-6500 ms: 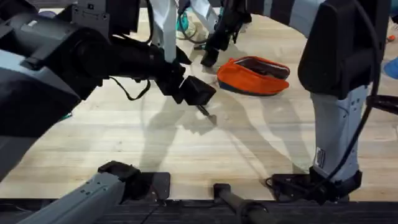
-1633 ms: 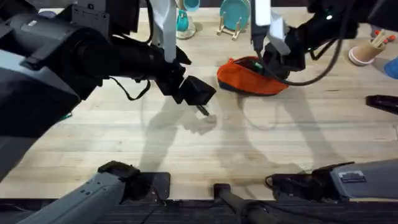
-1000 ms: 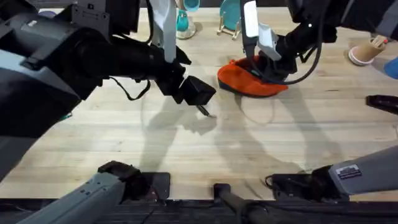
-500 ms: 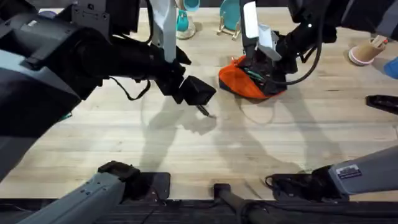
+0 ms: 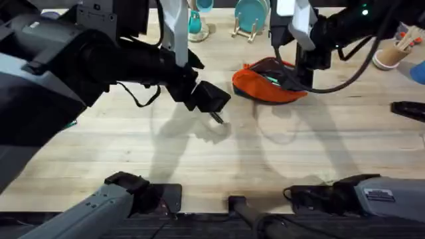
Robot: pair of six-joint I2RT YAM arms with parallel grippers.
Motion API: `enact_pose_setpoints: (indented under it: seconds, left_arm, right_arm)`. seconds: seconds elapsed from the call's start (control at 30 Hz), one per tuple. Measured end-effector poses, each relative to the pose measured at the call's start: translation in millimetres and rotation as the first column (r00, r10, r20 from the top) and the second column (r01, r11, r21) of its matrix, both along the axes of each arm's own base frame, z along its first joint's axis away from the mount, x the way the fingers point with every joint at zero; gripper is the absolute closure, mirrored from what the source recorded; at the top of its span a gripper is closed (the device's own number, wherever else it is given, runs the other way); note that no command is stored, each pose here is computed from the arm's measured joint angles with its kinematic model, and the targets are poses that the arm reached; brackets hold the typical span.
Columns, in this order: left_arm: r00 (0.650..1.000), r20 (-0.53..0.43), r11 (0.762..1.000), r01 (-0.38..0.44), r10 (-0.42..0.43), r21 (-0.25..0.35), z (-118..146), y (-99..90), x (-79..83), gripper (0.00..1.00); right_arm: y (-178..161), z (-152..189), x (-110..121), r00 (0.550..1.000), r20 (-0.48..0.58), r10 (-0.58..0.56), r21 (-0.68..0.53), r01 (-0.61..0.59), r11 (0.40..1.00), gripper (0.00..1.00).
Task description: Unzip the bag, pick up the pens from the table one at a time and place them inside, then zip the bag closed.
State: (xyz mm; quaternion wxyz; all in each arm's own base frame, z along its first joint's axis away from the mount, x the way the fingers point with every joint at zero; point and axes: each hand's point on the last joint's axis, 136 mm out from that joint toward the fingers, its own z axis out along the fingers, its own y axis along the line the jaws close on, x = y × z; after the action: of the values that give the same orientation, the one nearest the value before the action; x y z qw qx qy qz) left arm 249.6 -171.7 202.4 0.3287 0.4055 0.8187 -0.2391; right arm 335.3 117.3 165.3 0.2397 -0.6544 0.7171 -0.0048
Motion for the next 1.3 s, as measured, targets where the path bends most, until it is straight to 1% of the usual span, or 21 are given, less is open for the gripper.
enact_pose_setpoints:
  seconds: [0.3, 0.4, 0.5, 0.63, 0.8, 0.9, 1.03, 1.17, 1.3]
  left_arm:
    - [1.0, 0.0, 1.0, 0.0, 0.0, 0.0, -0.1, 0.0, -0.1, 0.006]
    - [1.0, 0.0, 1.0, 0.0, 0.0, 0.0, 0.0, 0.0, 0.0, 0.007]
    - [1.0, 0.0, 1.0, 0.0, 0.0, 0.0, -0.1, 0.0, -0.1, 0.006]
    - [1.0, 0.0, 1.0, 0.0, 0.0, 0.0, -0.1, 0.0, -0.1, 0.005]
    - [1.0, 0.004, 1.0, -0.005, 0.005, 0.008, -0.6, 1.2, 1.0, 0.006]
    - [1.0, 0.007, 1.0, -0.011, 0.011, 0.016, -1.4, 2.5, 2.0, 0.006]
    - [1.0, 0.01, 1.0, -0.014, 0.014, 0.022, -1.8, 3.4, 2.7, 0.007]
    - [1.0, 0.01, 1.0, -0.015, 0.015, 0.023, -2.0, 3.6, 2.8, 0.008]
    - [1.0, 0.01, 1.0, -0.015, 0.015, 0.024, -2.1, 3.7, 2.8, 0.006]
  right_arm:
    - [19.9, 27.3, -13.6, 0.996, 0.016, -0.092, 0.09, 0.09, 0.992, 0.005]
    - [27.4, 36.4, -19.6, 0.99, 0.004, -0.142, 0.134, 0.14, 0.981, 0.005]
    - [31.9, 45.8, -24.8, 0.975, -0.024, -0.219, 0.189, 0.22, 0.957, 0.005]
    - [31.8, 55.4, -28.4, 0.934, -0.09, -0.347, 0.259, 0.358, 0.897, 0.005]
    - [30.6, 63.1, -31.8, 0.868, -0.172, -0.465, 0.314, 0.496, 0.81, 0.005]
    - [28.8, 64.3, -37.0, 0.819, -0.234, -0.524, 0.323, 0.574, 0.753, 0.005]
    - [25.0, 62.4, -47.8, 0.754, -0.309, -0.579, 0.303, 0.655, 0.692, 0.005]
    - [22.7, 62.4, -54.6, 0.719, -0.345, -0.604, 0.291, 0.693, 0.659, 0.005]
    - [21.8, 62.2, -57.4, 0.703, -0.36, -0.614, 0.285, 0.709, 0.645, 0.006]
